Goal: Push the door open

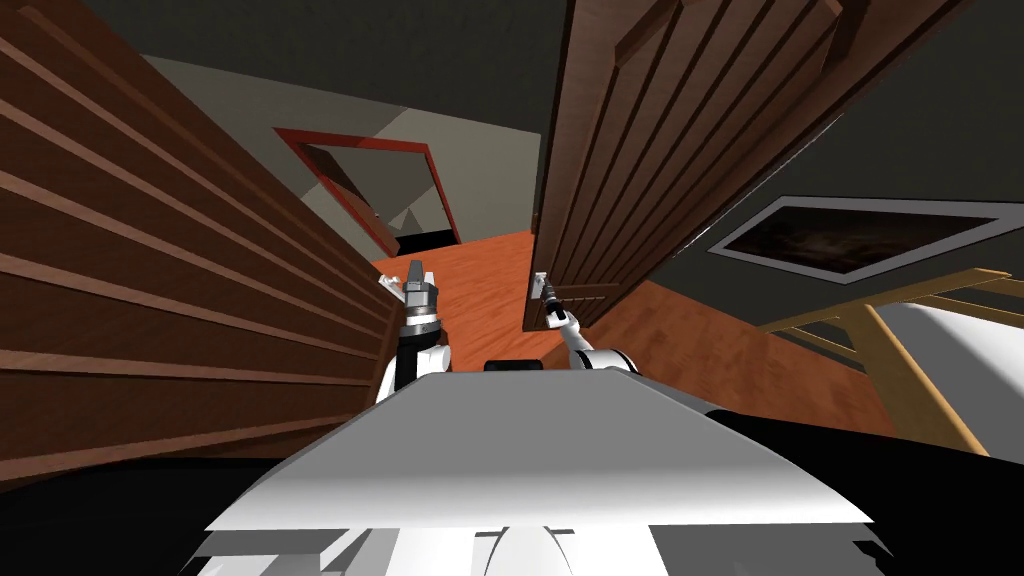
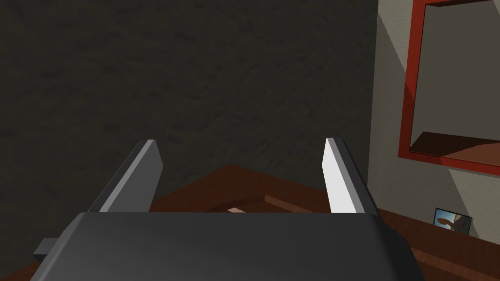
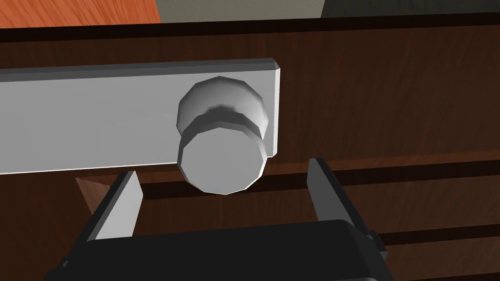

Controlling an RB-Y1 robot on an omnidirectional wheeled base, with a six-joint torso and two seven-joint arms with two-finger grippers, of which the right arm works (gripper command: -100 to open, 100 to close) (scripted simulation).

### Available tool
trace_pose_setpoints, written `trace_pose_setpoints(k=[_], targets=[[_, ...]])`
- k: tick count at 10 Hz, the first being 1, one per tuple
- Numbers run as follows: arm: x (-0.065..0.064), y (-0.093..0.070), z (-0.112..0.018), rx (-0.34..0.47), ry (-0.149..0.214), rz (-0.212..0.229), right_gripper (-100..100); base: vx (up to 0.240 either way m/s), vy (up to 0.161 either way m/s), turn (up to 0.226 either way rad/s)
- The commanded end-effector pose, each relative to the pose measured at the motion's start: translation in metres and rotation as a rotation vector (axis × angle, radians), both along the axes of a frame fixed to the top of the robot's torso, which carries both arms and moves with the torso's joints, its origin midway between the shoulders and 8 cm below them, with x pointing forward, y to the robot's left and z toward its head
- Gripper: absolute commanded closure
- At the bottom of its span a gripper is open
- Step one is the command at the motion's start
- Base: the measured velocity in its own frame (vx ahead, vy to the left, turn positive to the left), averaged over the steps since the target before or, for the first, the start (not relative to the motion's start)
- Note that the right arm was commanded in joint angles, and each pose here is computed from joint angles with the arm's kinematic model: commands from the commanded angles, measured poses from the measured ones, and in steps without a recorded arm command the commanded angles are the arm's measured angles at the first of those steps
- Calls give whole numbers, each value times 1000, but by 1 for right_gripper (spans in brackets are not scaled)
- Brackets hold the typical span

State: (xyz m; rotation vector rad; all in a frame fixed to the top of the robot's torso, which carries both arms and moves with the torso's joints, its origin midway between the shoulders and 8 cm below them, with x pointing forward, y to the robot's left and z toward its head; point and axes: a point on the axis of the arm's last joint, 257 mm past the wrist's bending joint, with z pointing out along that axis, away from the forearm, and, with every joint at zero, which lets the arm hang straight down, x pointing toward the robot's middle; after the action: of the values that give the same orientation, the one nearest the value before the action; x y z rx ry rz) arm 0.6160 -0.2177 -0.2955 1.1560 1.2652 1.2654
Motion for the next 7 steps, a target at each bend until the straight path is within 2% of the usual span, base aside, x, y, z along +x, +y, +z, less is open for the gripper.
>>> trace_pose_setpoints(k=[1,2,3,7], targets=[[-1,0,-1,3,-2,-3,-100,220,55,24],[-1,-1,0,2,-1,-2,-100,101,29,3],[-1,-1,0,2,-1,-2,100,-15,-5,-3],[-1,-1,0,2,-1,-2,100,-25,-6,2]])
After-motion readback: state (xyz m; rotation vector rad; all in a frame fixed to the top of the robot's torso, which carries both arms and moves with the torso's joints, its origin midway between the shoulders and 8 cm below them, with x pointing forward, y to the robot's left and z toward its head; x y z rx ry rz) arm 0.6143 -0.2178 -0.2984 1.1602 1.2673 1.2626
